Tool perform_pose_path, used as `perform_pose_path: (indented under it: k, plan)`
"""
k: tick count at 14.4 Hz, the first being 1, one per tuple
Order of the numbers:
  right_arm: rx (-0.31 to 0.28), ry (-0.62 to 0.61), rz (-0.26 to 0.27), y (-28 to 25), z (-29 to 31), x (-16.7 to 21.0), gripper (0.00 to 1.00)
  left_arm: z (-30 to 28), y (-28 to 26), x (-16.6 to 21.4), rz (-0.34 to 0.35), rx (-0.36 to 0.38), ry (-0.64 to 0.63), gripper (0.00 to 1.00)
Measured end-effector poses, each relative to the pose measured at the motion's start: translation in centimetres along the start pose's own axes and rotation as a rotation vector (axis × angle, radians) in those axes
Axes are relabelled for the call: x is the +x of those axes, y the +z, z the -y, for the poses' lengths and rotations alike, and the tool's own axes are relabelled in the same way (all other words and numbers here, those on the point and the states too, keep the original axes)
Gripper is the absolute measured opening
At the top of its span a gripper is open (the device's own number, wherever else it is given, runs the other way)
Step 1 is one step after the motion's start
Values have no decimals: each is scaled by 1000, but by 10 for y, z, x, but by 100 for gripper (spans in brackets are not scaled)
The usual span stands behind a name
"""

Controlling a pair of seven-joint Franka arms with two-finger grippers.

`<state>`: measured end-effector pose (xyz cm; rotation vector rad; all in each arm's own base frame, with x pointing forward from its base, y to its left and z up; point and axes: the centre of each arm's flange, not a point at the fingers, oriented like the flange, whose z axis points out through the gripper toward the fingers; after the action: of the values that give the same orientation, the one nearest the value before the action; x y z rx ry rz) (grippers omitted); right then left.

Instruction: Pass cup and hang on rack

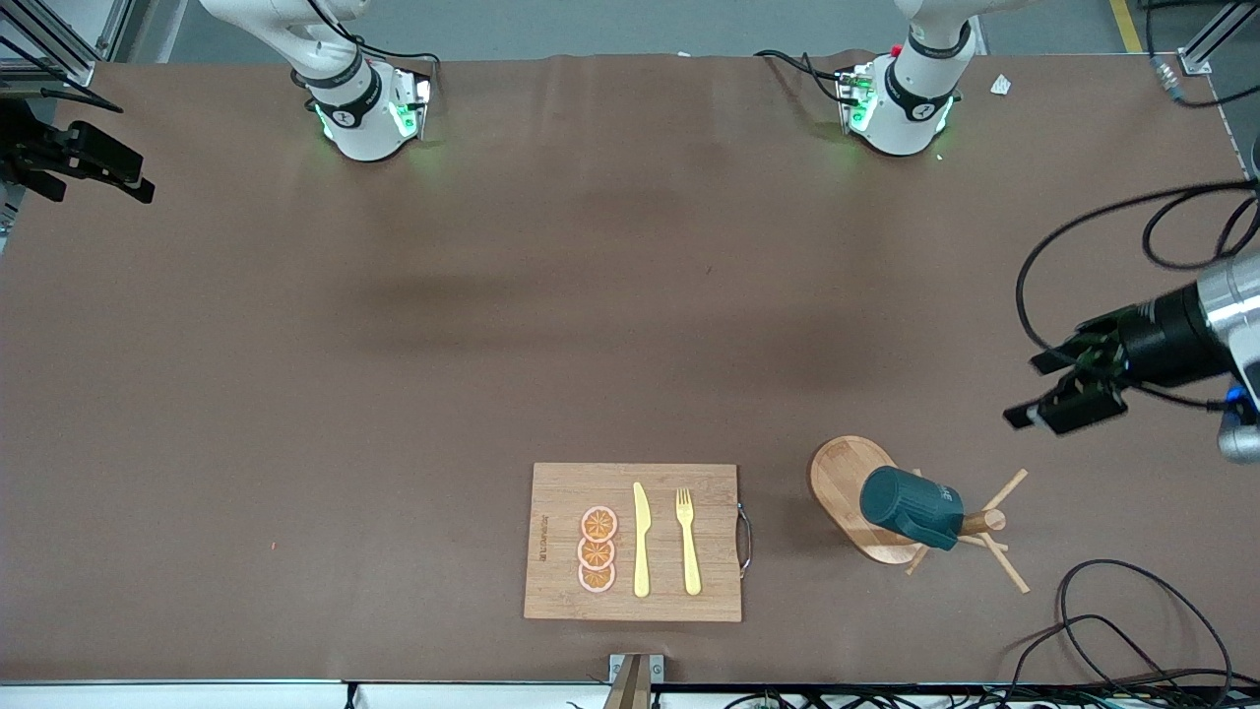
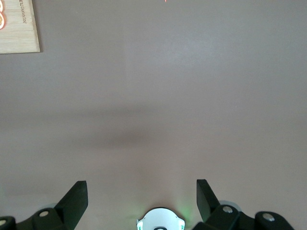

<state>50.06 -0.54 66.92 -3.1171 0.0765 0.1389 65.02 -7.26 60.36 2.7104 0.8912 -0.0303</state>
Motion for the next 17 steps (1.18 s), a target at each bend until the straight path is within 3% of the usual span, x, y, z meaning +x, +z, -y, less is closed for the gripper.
perform_pose_path:
  k: [3,5,10,17]
  plan:
    - [2,3,-1,0,-1,0,100,9,-31,-20,-132,211,351,100]
    - [3,3,-2,0,0,0,100,19,-45,-25,-133,275,492,100]
    - [3,1,-3,0,0,0,100,52,-65,-53,-100,352,553,100]
    - [3,-1,-3,0,1,0,100,76,-61,-92,-66,379,553,100]
